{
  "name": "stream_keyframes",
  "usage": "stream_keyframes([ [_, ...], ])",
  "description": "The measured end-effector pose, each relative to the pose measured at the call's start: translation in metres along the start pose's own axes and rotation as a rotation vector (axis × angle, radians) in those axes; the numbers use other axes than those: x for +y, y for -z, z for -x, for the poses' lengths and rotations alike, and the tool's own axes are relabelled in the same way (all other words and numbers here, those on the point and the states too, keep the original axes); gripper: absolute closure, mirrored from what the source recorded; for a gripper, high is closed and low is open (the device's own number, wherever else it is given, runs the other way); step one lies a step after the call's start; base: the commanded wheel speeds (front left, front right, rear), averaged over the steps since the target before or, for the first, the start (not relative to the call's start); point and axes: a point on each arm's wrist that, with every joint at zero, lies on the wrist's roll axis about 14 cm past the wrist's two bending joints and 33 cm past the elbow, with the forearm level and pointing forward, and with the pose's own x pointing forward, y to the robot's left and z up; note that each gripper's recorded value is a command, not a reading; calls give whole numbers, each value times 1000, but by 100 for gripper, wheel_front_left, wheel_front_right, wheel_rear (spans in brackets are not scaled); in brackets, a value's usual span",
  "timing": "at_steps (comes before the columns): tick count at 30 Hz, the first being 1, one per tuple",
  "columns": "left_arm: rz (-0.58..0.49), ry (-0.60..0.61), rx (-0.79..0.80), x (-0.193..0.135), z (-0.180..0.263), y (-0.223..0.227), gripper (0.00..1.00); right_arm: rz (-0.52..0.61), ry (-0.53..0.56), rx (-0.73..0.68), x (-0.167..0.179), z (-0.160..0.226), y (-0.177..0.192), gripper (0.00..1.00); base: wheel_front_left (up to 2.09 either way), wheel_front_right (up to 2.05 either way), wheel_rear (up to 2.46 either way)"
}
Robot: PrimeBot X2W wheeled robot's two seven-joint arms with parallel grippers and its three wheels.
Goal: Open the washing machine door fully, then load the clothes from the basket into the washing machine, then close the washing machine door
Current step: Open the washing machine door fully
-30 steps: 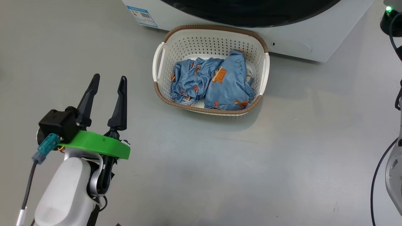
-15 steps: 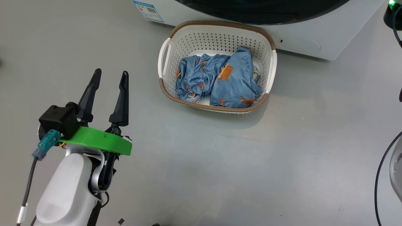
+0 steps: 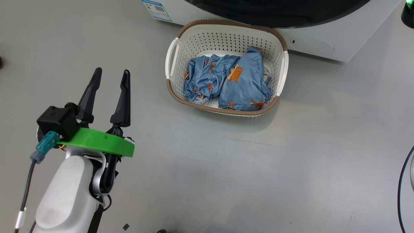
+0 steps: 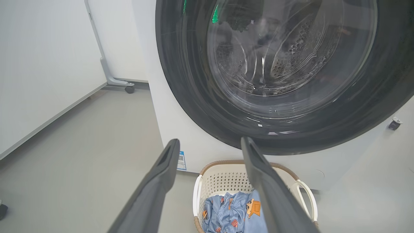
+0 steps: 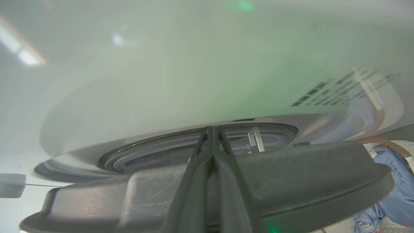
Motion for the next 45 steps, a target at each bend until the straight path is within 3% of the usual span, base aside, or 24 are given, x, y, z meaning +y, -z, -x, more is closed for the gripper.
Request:
stream_keyframes([
  [11, 0, 9, -27, -2, -2, -9, 0, -1, 6, 175, -1, 12, 23, 100, 0, 0, 0],
  [22, 3, 27, -55, -8, -1, -20, 0, -1, 9, 472, -11, 36, 86, 100, 0, 0, 0],
  [45, -11, 44, -103, -14, 17, -40, 0, 18, -20, 874, -7, 100, 169, 100, 0, 0, 0],
])
